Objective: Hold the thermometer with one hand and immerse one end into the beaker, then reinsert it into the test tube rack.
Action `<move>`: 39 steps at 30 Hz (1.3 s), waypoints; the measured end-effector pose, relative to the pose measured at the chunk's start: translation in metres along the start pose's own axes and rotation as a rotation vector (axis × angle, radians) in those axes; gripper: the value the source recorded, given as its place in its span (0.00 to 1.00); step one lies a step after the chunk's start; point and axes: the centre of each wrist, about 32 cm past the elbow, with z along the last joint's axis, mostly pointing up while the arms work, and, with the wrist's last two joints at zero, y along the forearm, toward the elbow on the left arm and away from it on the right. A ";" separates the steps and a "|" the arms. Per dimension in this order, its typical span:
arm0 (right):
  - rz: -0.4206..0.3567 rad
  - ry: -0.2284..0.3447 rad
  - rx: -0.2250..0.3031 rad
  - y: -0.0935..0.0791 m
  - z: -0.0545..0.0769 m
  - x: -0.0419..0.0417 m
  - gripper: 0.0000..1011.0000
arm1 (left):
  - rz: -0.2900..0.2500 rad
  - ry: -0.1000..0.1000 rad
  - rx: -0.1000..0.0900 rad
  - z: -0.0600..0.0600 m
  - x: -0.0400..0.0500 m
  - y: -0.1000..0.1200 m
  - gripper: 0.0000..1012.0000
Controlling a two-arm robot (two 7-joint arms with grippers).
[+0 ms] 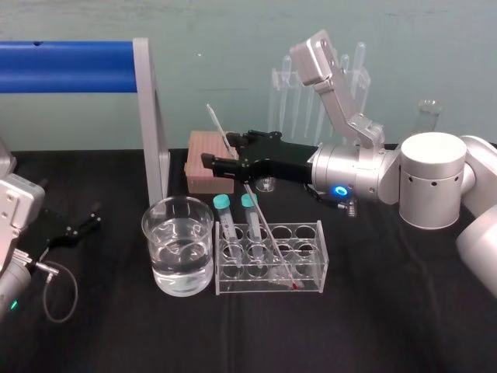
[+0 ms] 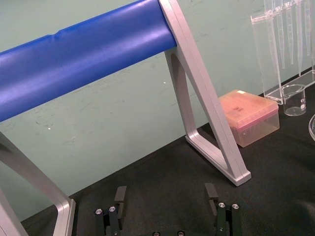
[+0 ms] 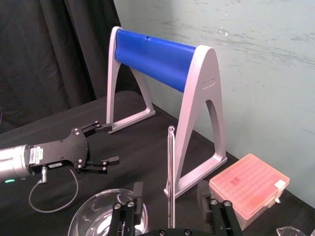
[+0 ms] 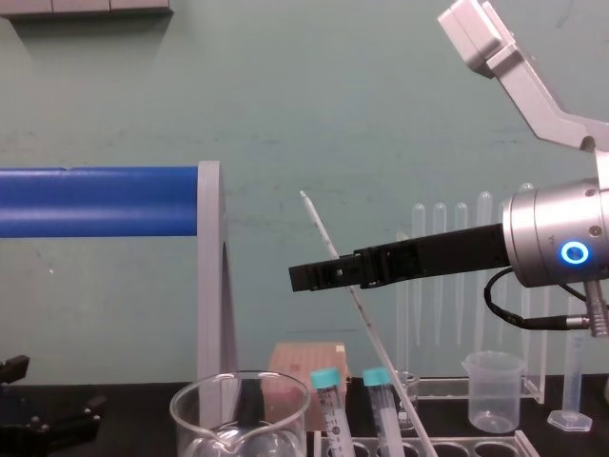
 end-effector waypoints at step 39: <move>-0.008 -0.055 0.329 -0.029 -0.009 -0.0122 0.06 | 0.000 0.000 0.000 0.000 0.0000 0.000 1.00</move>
